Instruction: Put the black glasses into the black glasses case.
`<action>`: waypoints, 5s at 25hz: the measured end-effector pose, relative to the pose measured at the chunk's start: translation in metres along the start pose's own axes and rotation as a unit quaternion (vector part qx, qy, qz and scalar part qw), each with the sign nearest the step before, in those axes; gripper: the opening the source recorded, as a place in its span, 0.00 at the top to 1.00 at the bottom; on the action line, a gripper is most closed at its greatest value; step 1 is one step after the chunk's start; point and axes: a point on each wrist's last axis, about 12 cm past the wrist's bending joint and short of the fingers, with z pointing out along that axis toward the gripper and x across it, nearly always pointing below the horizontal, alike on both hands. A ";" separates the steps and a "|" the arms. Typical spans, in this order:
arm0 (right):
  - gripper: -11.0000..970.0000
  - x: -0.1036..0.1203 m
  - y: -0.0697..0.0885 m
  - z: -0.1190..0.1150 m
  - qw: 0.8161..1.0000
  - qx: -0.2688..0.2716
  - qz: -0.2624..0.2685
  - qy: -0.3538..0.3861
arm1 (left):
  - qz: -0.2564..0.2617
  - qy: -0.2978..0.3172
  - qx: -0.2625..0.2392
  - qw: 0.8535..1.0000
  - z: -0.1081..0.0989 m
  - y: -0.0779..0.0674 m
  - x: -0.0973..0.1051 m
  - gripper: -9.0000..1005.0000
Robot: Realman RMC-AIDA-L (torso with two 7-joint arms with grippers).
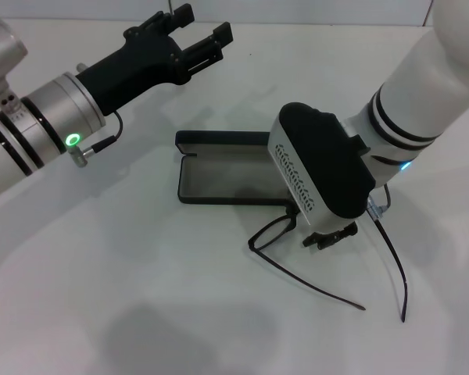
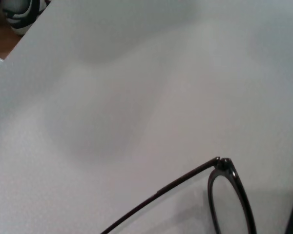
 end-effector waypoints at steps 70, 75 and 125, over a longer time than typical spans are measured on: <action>0.87 0.160 0.029 -0.083 0.719 -0.013 0.524 -0.456 | 0.154 -0.028 0.193 0.969 0.074 -0.051 -0.042 0.20; 0.87 0.160 0.033 -0.087 0.715 -0.032 0.527 -0.458 | 0.163 -0.026 0.199 0.966 0.074 -0.053 -0.040 0.20; 0.87 0.133 -0.009 -0.113 0.694 0.234 0.379 -0.566 | 0.091 -0.007 0.346 0.934 0.065 -0.074 -0.055 0.20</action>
